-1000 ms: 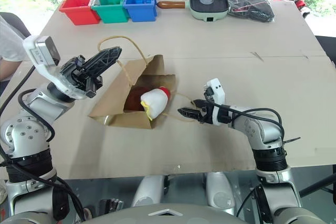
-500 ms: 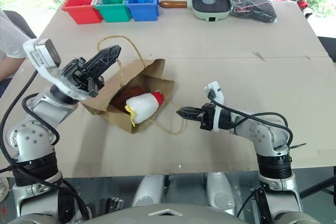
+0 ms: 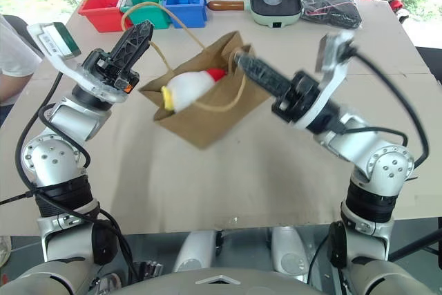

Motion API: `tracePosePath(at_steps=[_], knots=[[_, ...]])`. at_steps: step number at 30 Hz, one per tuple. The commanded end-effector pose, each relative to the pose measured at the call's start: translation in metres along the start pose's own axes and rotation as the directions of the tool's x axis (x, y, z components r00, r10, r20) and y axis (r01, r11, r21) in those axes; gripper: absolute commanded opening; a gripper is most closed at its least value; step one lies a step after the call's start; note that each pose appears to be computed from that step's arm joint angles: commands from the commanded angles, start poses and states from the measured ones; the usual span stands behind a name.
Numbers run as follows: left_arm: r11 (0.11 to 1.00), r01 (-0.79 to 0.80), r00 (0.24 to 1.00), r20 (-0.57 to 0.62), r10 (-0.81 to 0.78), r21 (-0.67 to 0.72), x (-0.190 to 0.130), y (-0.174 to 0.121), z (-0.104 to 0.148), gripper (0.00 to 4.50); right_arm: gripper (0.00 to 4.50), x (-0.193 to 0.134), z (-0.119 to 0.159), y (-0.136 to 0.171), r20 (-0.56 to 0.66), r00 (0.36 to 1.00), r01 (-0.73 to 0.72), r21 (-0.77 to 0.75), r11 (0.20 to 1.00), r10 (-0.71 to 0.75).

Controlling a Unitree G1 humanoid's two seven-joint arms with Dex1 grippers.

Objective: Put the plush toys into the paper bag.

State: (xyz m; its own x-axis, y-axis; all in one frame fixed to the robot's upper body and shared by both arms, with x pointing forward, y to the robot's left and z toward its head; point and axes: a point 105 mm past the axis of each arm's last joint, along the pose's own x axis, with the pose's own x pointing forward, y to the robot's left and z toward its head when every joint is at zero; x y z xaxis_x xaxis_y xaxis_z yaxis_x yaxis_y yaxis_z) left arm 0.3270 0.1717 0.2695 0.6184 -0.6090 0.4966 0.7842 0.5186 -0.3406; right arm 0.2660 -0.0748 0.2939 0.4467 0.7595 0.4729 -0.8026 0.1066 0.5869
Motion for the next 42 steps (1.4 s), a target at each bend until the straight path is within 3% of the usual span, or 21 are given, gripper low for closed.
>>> tracePosePath(at_steps=[1, 5, 8, 11, 14, 18, 22, 28, 33, 38, 39, 40, 42], knots=[[0.997, -0.07, 0.998, 0.013, 0.069, 0.033, 0.009, 0.012, 0.006, 0.0, 0.02, 0.002, 0.016, -0.002, 0.059, 0.995, 0.085, -0.015, 0.996, -0.084], [0.993, -0.072, 0.994, -0.07, 0.078, 0.096, 0.018, 0.021, -0.009, 0.0, 0.02, -0.009, 0.008, -0.037, 0.036, 0.968, 0.248, -0.003, 0.969, -0.248], [0.989, -0.043, 0.992, -0.114, 0.06, 0.139, 0.024, 0.02, -0.016, 0.0, 0.02, -0.011, 0.012, -0.041, 0.064, 0.961, 0.271, -0.006, 0.963, -0.27], [0.991, -0.008, 0.991, -0.129, 0.025, 0.132, 0.033, 0.016, -0.009, 0.0, 0.02, -0.004, 0.026, -0.026, 0.101, 0.966, 0.244, -0.033, 0.969, -0.24], [0.993, 0.032, 0.995, -0.096, -0.021, 0.116, 0.044, 0.009, 0.021, 0.0, 0.02, 0.005, 0.045, 0.009, 0.144, 0.982, 0.13, -0.025, 0.991, -0.125], [0.991, 0.051, 0.992, -0.123, -0.035, 0.125, 0.053, 0.008, 0.047, 0.0, 0.02, 0.005, 0.055, 0.028, 0.145, 0.986, 0.088, -0.064, 0.994, -0.078], [0.987, 0.063, 0.977, -0.212, -0.031, 0.145, 0.05, 0.011, 0.029, 0.0, 0.02, -0.004, 0.051, 0.015, 0.122, 0.983, 0.144, -0.072, 0.987, -0.134], [0.98, 0.052, 0.944, -0.33, 0.016, 0.194, 0.031, 0.021, -0.017, 0.0, 0.02, -0.024, 0.018, -0.03, 0.033, 0.949, 0.316, -0.136, 0.939, -0.315], [0.973, 0.06, 0.96, -0.281, 0.005, 0.221, 0.039, 0.016, -0.016, 0.0, 0.02, -0.033, 0.021, -0.044, 0.055, 0.925, 0.38, -0.211, 0.901, -0.377], [0.962, 0.151, 0.954, -0.29, -0.081, 0.227, 0.04, 0.005, -0.015, 0.0, 2.24, -0.043, 0.03, -0.047, 0.059, 0.908, 0.409, -0.339, 0.847, -0.415], [0.961, 0.152, 0.955, -0.283, -0.083, 0.231, 0.039, 0.005, -0.013, 0.75, 2.85, -0.046, 0.031, -0.048, 0.053, 0.902, 0.416, -0.378, 0.827, -0.429], [0.96, 0.132, 0.96, -0.272, -0.062, 0.245, 0.038, 0.01, -0.01, 1.03, 3.29, -0.049, 0.034, -0.045, 0.047, 0.902, 0.408, -0.42, 0.811, -0.429], [0.957, 0.126, 0.959, -0.278, -0.051, 0.26, 0.033, 0.016, -0.008, 2.03, 3.34, -0.054, 0.037, -0.038, 0.036, 0.909, 0.383, -0.464, 0.799, -0.415]])
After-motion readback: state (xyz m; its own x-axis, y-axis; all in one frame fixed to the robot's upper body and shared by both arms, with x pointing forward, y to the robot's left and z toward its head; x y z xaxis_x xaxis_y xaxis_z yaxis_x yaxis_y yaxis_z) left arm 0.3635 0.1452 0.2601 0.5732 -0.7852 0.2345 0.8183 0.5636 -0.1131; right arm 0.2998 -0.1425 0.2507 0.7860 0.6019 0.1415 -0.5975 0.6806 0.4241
